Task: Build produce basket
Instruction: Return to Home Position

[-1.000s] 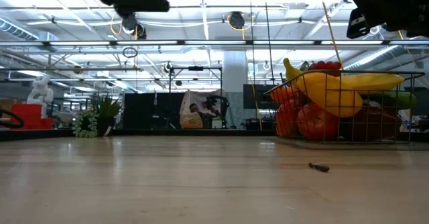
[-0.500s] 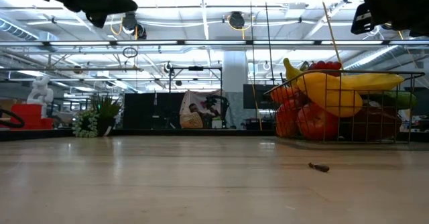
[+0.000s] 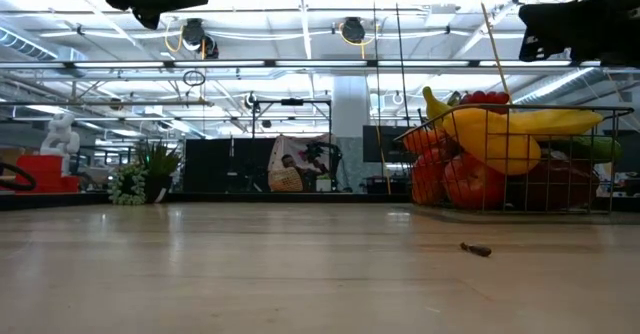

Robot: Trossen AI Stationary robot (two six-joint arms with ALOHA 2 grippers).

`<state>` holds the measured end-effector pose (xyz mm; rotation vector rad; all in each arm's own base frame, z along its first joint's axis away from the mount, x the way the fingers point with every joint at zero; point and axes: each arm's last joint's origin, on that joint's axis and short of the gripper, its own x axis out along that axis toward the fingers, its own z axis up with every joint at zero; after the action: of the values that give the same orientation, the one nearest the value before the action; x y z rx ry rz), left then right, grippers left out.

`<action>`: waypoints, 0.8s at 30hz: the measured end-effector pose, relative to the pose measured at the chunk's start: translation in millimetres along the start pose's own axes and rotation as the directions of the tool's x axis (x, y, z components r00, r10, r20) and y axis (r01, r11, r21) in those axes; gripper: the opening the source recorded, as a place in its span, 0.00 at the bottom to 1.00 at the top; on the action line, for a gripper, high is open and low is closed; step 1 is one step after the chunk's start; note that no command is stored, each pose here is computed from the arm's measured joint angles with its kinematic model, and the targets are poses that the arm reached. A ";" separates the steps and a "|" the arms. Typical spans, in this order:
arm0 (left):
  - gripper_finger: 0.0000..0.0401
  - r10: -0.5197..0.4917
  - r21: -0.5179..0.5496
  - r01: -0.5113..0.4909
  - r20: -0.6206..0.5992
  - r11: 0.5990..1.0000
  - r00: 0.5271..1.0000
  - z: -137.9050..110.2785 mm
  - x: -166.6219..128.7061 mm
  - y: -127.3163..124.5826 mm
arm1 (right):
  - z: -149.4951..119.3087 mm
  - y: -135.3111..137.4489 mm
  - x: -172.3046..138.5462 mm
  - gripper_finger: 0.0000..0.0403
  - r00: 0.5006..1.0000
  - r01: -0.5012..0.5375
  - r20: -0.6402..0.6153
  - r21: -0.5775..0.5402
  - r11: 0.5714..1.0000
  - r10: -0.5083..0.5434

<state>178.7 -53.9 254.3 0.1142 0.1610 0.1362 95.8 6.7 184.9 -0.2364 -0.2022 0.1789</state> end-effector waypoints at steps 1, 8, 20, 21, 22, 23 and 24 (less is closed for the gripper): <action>0.04 0.005 -0.001 -0.005 0.000 1.000 1.000 0.0 0.4 0.9 | 0.0 -0.9 -0.4 0.00 1.000 0.010 0.000 0.003 1.000 -0.010; 0.01 0.024 0.008 -0.024 0.001 1.000 1.000 0.1 1.9 4.2 | 0.6 -2.0 -1.4 0.00 1.000 0.025 0.006 0.046 0.999 -0.026; 0.02 0.058 0.035 -0.060 0.061 0.998 0.996 6.7 3.8 9.9 | -4.2 6.2 -0.6 0.00 0.998 -0.003 -0.055 0.104 0.995 0.008; 0.01 0.058 0.036 -0.060 0.061 0.998 0.996 6.7 3.8 9.9 | -4.6 6.9 -0.6 0.00 0.998 -0.005 -0.062 0.103 0.995 0.011; 0.01 0.058 0.036 -0.060 0.060 0.998 0.997 6.6 3.9 9.8 | -5.4 7.6 -0.6 0.00 0.997 -0.011 -0.074 0.103 0.995 0.019; 0.01 0.058 0.036 -0.060 0.060 0.998 0.996 6.7 3.9 9.9 | -6.4 8.3 -0.8 0.00 0.996 -0.019 -0.088 0.105 0.994 0.028; 0.01 0.058 0.036 -0.060 0.060 0.998 0.997 6.6 3.9 9.8 | -7.9 9.0 -1.0 0.00 0.994 -0.026 -0.107 0.108 0.994 0.038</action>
<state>182.4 -44.3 261.4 0.1605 0.1011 0.1884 95.2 13.4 174.9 -0.1430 -0.0803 0.2076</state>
